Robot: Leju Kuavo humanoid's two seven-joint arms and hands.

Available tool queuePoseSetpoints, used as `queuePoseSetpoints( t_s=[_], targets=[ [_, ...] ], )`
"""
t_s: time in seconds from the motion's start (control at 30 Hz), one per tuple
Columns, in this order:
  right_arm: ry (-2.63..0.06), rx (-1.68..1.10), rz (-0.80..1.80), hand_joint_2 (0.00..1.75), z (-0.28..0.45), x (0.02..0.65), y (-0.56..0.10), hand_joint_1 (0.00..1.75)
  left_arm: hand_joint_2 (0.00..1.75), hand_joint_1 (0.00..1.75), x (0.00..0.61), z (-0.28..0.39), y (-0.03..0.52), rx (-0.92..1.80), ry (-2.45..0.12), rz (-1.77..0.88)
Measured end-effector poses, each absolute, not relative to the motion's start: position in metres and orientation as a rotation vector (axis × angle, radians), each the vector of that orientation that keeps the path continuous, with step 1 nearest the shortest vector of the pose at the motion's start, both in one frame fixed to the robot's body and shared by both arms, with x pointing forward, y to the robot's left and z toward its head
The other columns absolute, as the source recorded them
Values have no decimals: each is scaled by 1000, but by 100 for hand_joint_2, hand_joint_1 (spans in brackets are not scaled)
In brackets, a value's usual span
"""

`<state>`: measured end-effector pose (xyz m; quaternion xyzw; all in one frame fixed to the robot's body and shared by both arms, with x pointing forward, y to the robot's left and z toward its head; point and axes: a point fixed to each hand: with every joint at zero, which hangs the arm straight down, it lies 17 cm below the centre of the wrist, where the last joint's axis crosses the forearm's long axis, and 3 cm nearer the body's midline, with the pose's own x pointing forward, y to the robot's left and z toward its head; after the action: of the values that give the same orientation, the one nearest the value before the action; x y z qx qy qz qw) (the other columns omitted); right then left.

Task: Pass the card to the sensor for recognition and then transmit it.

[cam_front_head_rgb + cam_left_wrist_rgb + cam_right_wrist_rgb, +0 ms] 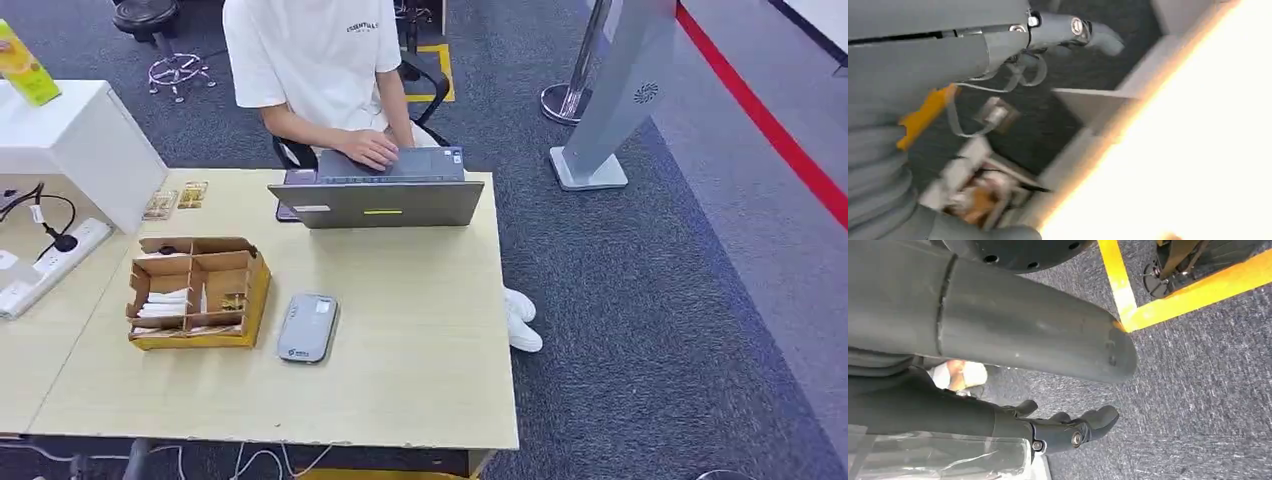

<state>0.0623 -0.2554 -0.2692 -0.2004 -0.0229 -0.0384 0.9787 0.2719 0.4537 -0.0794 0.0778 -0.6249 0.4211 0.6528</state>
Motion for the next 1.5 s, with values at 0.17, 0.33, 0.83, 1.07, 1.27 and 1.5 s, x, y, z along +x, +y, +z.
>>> queuePoseSetpoints(
  t_s=[0.17,0.33,0.83,1.07,1.27,1.5],
  targets=[
    [-39,-411,-85,0,-268,62,-254,0,175,0,282,-33,463,190,-1564,961],
    [-35,-417,-93,0,-267,63,-252,0,175,0,288,19,467,183,-1718,965],
    [-1,-434,-131,0,-265,57,-250,0,175,0,264,168,460,86,-2157,998],
    [0,-437,-129,0,-265,57,-250,0,175,0,251,240,446,167,-2332,867],
    [-7,-437,-108,0,-265,59,-250,0,175,0,275,258,425,272,-2331,712],
    [-17,-423,-81,0,-266,62,-247,0,175,0,324,270,402,340,-2301,547]
  ],
)
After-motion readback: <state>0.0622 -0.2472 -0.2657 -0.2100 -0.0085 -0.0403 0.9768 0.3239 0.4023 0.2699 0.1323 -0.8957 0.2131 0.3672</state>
